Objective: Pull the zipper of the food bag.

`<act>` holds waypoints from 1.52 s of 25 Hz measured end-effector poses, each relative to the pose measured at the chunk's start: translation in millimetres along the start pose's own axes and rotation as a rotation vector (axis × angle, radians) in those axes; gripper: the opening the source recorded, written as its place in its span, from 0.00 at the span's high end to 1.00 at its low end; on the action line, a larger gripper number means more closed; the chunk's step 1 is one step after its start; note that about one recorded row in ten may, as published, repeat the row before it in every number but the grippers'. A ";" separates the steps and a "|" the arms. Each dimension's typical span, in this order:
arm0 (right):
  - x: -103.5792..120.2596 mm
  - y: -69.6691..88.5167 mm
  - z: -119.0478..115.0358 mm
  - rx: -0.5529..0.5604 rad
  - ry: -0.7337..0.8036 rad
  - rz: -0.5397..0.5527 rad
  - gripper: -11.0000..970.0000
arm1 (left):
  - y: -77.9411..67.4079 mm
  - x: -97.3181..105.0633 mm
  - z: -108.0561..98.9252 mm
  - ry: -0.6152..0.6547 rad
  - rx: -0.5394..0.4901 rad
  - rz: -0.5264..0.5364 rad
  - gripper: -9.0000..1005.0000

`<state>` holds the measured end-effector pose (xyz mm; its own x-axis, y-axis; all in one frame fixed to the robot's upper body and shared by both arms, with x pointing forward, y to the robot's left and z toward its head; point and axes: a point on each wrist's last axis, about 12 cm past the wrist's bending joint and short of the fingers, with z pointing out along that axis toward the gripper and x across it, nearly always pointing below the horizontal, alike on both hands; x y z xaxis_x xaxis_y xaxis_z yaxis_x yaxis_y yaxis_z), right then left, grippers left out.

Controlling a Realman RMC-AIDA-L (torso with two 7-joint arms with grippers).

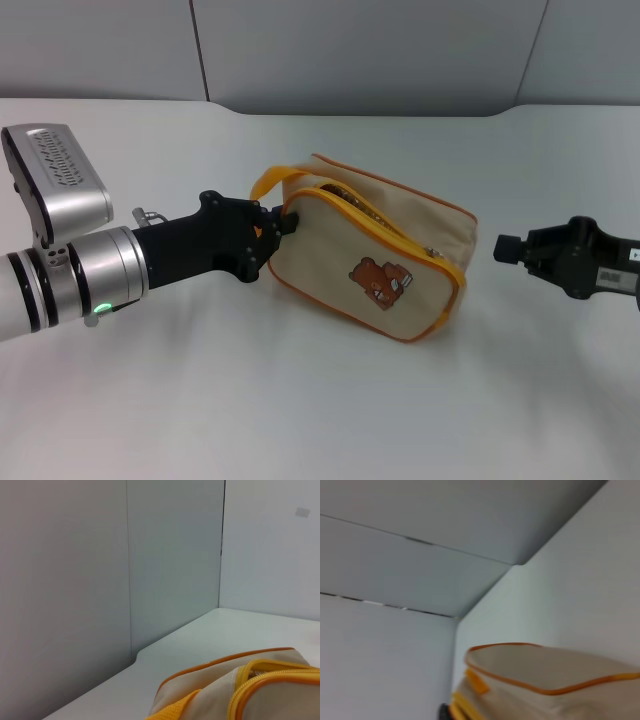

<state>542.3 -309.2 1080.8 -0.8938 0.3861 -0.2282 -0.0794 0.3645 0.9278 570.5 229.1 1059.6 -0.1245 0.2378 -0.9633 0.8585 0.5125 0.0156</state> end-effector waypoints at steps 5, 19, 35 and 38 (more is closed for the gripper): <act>0.5 7.1 7.2 -0.059 0.042 0.022 0.91 | -1.1 -0.7 1.5 -0.001 0.008 0.003 0.85; -7.4 14.2 30.2 -0.008 0.117 0.058 0.61 | -1.0 -4.6 4.6 -0.008 0.018 0.023 0.83; -8.1 27.8 3.8 -0.227 -0.149 -0.768 0.52 | -14.3 4.6 -56.9 -0.242 0.046 -0.187 0.76; 14.4 26.3 -0.1 -0.305 -0.097 -1.011 0.44 | -27.1 0.2 -62.9 -0.279 0.161 -0.149 0.70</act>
<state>527.4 -294.1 1101.9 -0.3122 0.0925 -0.9455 -0.8858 0.3313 0.3249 515.9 267.2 1075.9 -0.1330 -0.0757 -0.9882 0.9115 0.3823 -0.1520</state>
